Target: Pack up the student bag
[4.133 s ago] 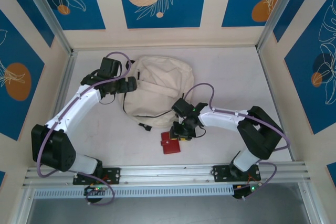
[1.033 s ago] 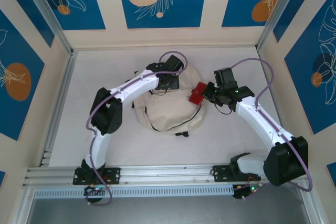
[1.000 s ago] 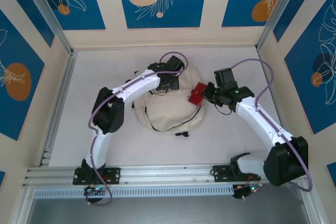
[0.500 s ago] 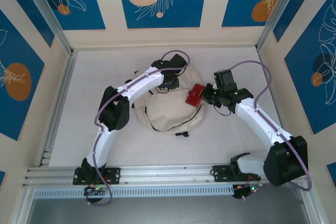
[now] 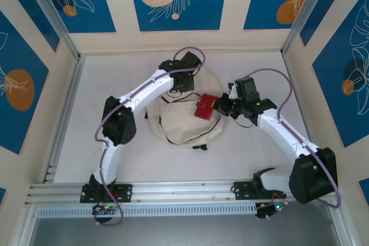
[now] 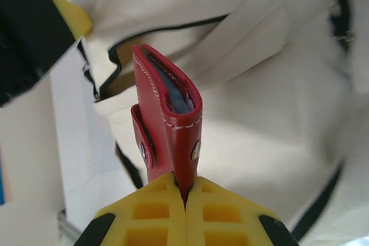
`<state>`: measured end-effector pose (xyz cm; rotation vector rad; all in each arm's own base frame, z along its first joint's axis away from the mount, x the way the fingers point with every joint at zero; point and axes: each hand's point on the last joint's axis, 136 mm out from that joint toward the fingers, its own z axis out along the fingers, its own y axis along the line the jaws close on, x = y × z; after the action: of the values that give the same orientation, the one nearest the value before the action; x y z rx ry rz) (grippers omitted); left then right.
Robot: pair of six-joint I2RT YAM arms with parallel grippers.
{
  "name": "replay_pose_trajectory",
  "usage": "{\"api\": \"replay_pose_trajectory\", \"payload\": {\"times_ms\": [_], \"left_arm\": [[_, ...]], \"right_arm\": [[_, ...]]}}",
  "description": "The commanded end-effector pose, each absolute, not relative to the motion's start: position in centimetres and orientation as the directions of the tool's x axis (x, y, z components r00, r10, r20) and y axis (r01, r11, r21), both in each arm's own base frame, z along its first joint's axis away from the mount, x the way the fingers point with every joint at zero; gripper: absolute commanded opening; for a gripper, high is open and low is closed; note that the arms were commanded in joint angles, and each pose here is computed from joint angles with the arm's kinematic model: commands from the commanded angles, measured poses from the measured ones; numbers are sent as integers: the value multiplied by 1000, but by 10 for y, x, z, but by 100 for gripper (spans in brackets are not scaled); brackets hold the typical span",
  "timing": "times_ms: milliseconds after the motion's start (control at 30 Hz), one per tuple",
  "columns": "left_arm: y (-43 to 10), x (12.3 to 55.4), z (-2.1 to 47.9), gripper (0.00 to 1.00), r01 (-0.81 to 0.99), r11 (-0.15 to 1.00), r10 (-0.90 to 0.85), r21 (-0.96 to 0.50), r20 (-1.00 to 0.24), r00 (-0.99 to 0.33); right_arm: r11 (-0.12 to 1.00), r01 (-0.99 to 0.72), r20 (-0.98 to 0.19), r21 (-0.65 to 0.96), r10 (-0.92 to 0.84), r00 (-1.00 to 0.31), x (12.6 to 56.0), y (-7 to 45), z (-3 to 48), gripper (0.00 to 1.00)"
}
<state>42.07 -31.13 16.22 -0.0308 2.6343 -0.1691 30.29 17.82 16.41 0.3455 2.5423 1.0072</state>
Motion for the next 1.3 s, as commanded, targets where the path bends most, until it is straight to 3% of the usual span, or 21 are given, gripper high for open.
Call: {"api": "replay_pose_trajectory", "payload": {"times_ms": [0,300,467,700,967,1267], "left_arm": [[-315,422,209,0,66,975,-62,-213,-543,-837],[-317,418,207,0,87,968,-53,-237,-527,-848],[-319,417,207,0,98,965,-47,-245,-524,-850],[-321,414,200,0,104,962,-42,-254,-511,-858],[-322,414,191,0,96,959,-49,-267,-490,-870],[-316,412,186,0,82,954,-66,-289,-469,-881]], "right_arm": [[632,6,-221,775,280,-934,299,203,168,0],[574,37,-154,818,280,-948,328,222,163,0],[571,149,-74,807,349,-934,348,220,148,0],[472,319,11,822,546,-837,382,208,141,0],[370,392,91,842,619,-780,401,253,132,0],[198,404,152,893,711,-686,419,264,133,0]]}}
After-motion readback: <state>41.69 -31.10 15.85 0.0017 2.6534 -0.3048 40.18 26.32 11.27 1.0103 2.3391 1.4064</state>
